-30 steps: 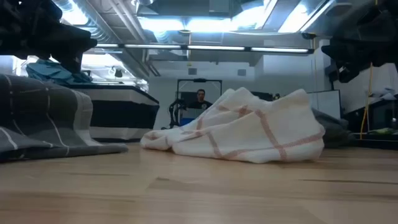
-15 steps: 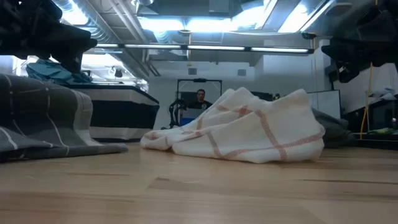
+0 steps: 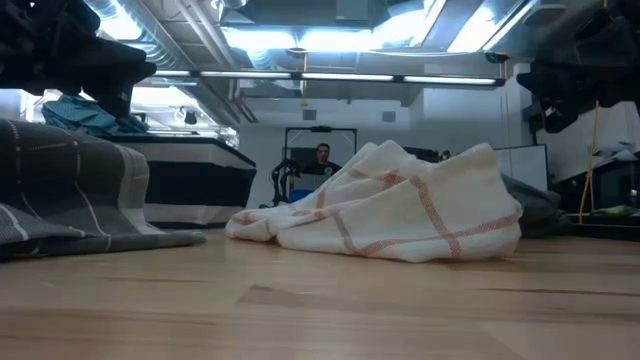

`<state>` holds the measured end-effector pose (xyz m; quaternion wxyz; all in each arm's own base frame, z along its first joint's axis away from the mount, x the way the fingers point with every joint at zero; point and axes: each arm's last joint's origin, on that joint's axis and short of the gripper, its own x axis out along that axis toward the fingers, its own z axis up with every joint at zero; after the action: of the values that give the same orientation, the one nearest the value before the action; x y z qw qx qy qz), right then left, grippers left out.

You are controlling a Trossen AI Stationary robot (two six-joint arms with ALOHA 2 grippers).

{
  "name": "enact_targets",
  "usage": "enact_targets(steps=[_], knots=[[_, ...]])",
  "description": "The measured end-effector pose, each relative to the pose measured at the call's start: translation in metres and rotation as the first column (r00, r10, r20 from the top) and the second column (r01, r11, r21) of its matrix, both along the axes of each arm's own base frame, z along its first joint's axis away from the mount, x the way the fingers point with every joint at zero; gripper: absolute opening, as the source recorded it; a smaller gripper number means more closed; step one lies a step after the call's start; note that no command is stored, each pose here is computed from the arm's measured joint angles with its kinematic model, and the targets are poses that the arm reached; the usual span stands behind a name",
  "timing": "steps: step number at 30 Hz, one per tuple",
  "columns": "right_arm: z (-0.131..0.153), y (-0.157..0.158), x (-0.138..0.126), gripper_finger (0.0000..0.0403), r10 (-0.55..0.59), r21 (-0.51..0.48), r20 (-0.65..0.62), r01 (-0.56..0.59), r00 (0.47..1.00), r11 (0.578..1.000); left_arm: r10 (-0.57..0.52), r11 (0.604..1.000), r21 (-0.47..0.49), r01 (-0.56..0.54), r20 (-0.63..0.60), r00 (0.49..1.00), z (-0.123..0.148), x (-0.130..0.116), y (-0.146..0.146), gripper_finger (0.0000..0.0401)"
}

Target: Fold towel

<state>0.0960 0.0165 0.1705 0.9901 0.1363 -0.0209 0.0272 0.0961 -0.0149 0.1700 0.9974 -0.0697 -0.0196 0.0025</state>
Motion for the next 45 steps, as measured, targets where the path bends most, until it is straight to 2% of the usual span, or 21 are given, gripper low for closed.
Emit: enact_targets(steps=[20,26,29,32,35,38,41,45], knots=[[0.0,0.0,0.0,0.0159,-0.001,0.004,0.005,0.001,1.0,1.0,0.001,1.0,0.006,-0.001,0.0,1.0,0.0,0.0,0.0,0.0088],[0.001,0.0,0.0,0.0159,-0.004,0.03,0.006,0.004,1.0,1.0,0.0,0.996,-0.09,0.001,0.015,1.0,0.001,0.0,0.0,0.0088],[0.002,-0.001,0.0,0.0159,-0.02,0.096,0.016,0.018,1.0,0.995,0.002,0.99,-0.142,0.008,0.067,0.998,0.006,0.0,0.0,0.0088],[0.002,-0.002,0.0,0.0159,-0.067,0.219,0.015,0.062,0.998,0.974,0.009,0.989,-0.147,0.01,0.125,0.992,0.012,-0.001,0.001,0.0088],[0.002,-0.005,0.0,0.0159,-0.135,0.378,0.008,0.122,0.991,0.918,0.011,0.977,-0.21,0.036,0.216,0.976,0.021,-0.003,0.001,0.0088],[0.003,-0.007,-0.001,0.0159,-0.215,0.514,0.008,0.181,0.977,0.838,0.012,0.94,-0.327,0.099,0.322,0.947,0.031,-0.006,0.002,0.0088],[0.003,-0.008,-0.001,0.0159,-0.249,0.527,0.007,0.209,0.968,0.824,0.011,0.897,-0.417,0.149,0.358,0.934,0.034,-0.008,0.002,0.0088],[0.003,-0.007,-0.001,0.0159,-0.222,0.439,0.009,0.195,0.975,0.877,0.028,0.881,-0.452,0.139,0.343,0.939,0.033,-0.006,0.002,0.0088]])
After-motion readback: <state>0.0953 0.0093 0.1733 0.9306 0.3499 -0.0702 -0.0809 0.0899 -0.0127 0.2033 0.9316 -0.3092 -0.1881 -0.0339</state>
